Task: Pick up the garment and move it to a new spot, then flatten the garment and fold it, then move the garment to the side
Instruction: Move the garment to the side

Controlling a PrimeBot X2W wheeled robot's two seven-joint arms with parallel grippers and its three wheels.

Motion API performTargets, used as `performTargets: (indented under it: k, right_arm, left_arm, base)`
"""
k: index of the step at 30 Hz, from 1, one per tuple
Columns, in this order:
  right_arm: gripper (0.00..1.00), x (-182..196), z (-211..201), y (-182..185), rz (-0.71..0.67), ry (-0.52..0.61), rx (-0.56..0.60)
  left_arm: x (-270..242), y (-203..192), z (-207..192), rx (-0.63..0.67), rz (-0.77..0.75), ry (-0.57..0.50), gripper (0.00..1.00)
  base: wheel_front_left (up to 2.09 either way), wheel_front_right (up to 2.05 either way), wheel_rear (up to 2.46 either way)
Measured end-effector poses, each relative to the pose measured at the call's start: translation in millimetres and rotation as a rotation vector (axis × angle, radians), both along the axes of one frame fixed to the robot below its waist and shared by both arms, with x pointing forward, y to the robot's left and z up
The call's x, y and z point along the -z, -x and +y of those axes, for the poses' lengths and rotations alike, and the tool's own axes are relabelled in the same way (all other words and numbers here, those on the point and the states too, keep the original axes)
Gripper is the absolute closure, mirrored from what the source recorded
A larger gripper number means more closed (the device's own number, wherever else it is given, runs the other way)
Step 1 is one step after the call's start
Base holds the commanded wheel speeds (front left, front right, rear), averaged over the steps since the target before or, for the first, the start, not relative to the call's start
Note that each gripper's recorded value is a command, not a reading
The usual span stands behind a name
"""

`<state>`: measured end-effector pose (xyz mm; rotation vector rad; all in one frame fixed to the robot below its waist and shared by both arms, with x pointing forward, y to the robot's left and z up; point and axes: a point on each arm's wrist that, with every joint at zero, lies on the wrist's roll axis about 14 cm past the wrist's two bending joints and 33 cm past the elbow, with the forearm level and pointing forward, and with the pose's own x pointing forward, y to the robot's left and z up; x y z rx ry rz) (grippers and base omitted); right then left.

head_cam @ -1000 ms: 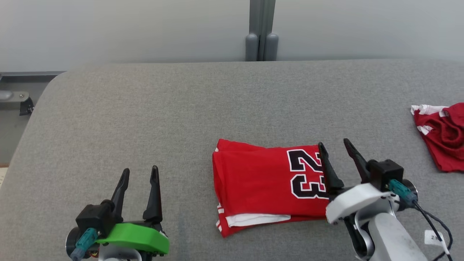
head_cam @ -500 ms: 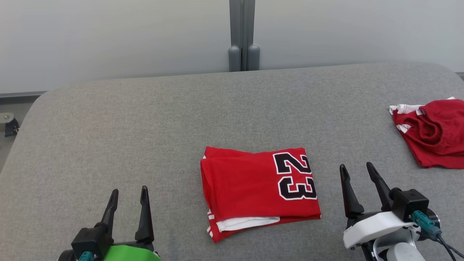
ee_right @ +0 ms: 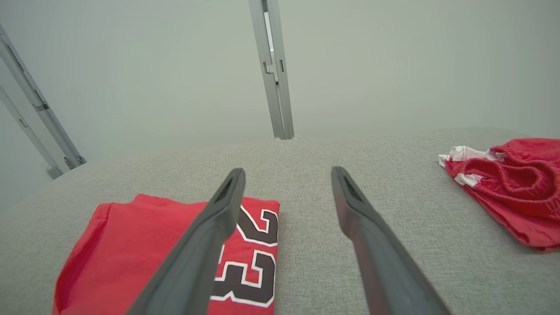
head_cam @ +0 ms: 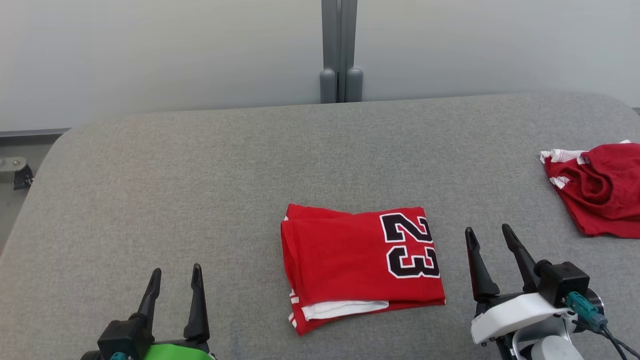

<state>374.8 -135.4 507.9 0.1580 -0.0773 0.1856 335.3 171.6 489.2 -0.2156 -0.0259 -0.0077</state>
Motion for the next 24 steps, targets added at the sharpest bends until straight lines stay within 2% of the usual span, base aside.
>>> performTargets:
  k: [11, 16, 24]
  right_arm:
    - [0.00, 14, -5, 0, 0.059, 0.003, 0.013]
    - [0.00, 24, -13, -12, 0.157, 0.022, 0.028]
    - [0.00, 38, 5, -43, 0.368, 0.111, -0.062]
  left_arm:
    - [-3, 2, 2, -0.005, -0.012, 0.001, 0.00]
    - [-4, 3, 1, -0.003, -0.018, 0.006, 0.00]
    - [-1, 8, 5, -0.018, -0.008, 0.010, 0.00]
  base:
    - [0.00, 0.00, 0.00]
    - [0.00, 0.00, 0.00]
    - [0.00, 0.00, 0.00]
